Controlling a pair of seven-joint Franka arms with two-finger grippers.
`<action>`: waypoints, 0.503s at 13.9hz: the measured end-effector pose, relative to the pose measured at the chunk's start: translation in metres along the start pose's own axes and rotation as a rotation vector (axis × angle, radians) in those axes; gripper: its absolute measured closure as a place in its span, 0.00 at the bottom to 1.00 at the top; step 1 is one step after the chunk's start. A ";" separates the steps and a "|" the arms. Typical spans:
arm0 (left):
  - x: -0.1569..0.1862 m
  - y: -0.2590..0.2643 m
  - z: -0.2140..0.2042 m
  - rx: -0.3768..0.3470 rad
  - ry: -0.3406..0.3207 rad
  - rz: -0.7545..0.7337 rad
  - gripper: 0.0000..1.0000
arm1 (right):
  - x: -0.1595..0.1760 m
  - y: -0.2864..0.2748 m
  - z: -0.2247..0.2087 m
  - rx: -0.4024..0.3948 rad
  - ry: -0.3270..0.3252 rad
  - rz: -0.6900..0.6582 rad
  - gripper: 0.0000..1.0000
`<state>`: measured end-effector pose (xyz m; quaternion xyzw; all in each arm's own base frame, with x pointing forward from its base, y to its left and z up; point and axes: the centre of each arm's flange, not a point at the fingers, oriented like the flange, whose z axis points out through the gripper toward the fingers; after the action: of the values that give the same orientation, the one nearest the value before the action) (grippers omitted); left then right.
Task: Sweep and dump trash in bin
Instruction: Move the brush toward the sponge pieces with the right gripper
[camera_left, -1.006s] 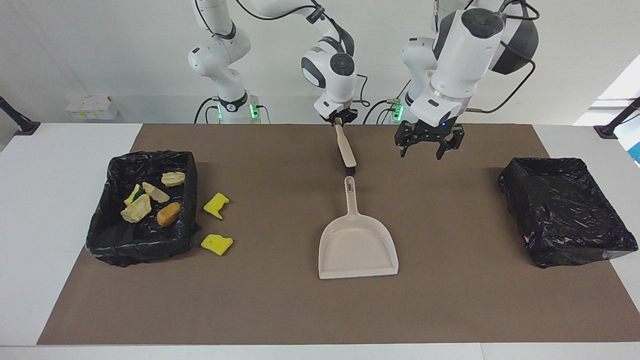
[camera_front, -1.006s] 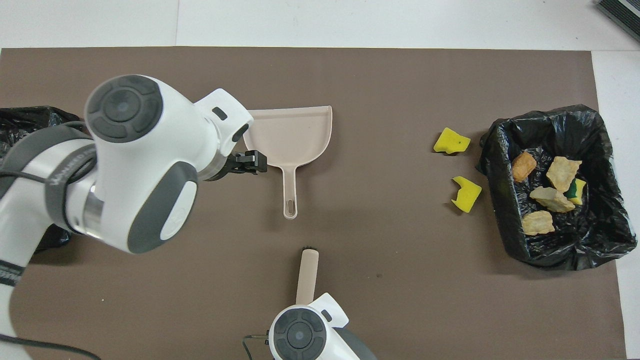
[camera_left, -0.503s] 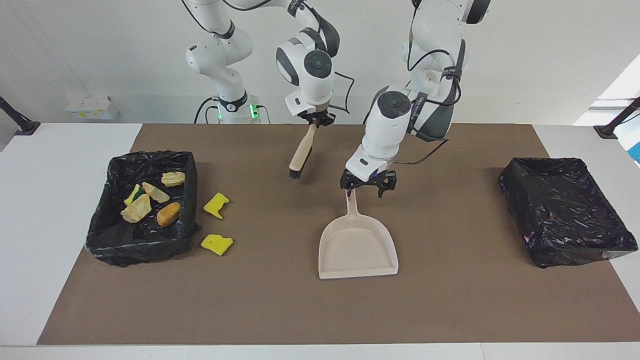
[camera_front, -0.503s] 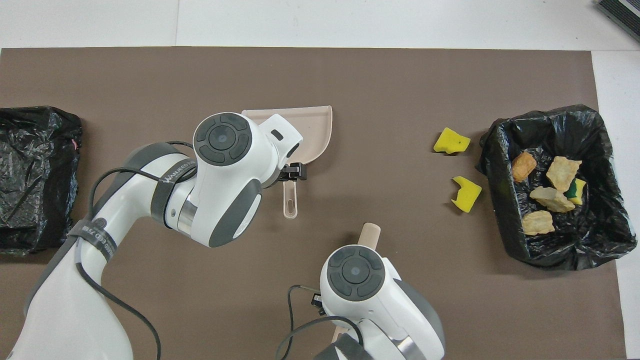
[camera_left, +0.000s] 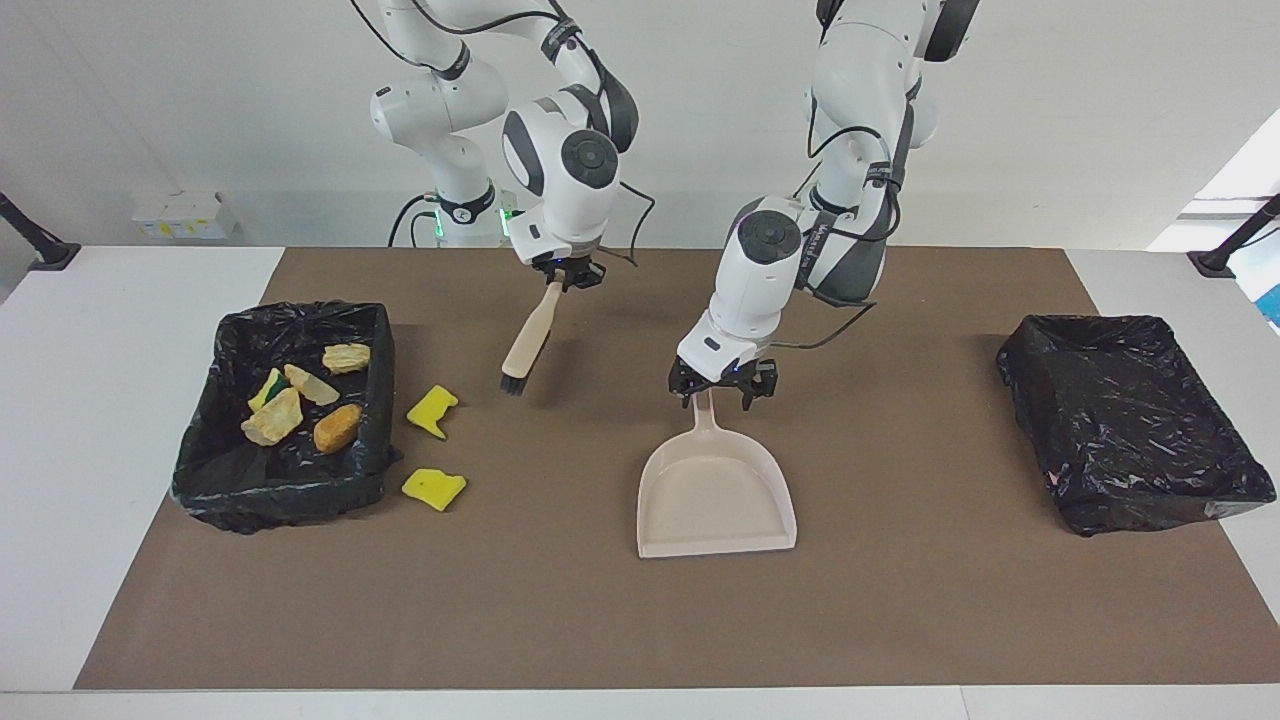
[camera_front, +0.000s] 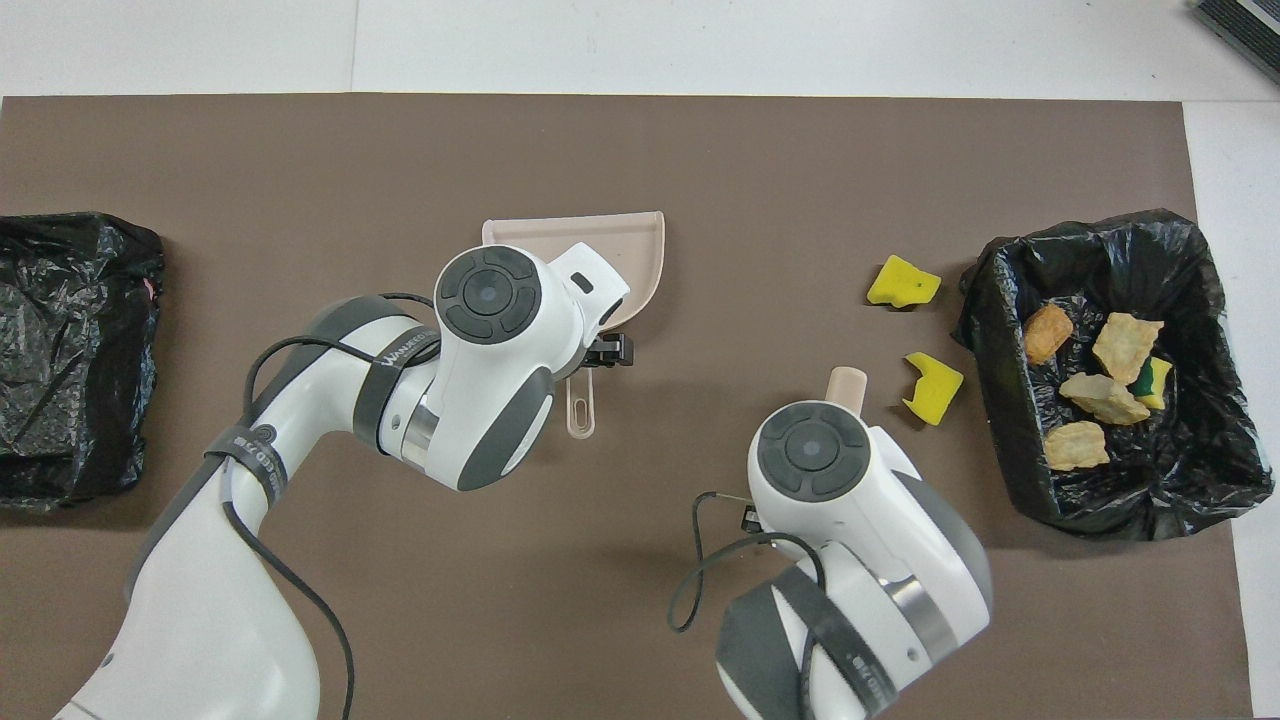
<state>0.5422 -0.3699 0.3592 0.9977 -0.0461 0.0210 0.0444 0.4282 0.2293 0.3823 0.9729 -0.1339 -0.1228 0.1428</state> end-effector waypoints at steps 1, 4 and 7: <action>-0.002 0.007 0.008 -0.004 0.002 0.010 0.00 | 0.020 0.018 0.006 -0.028 0.009 -0.042 0.74; -0.002 0.010 0.012 -0.006 0.009 0.015 0.00 | 0.071 0.079 0.026 -0.124 0.021 -0.144 0.74; 0.000 0.008 0.011 0.011 0.021 0.028 0.12 | 0.102 0.130 0.042 -0.181 0.012 -0.194 0.74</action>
<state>0.5419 -0.3788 0.3489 0.9969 -0.0595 0.0322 0.0391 0.4822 0.0693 0.3631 0.9652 -0.0269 -0.1417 0.2181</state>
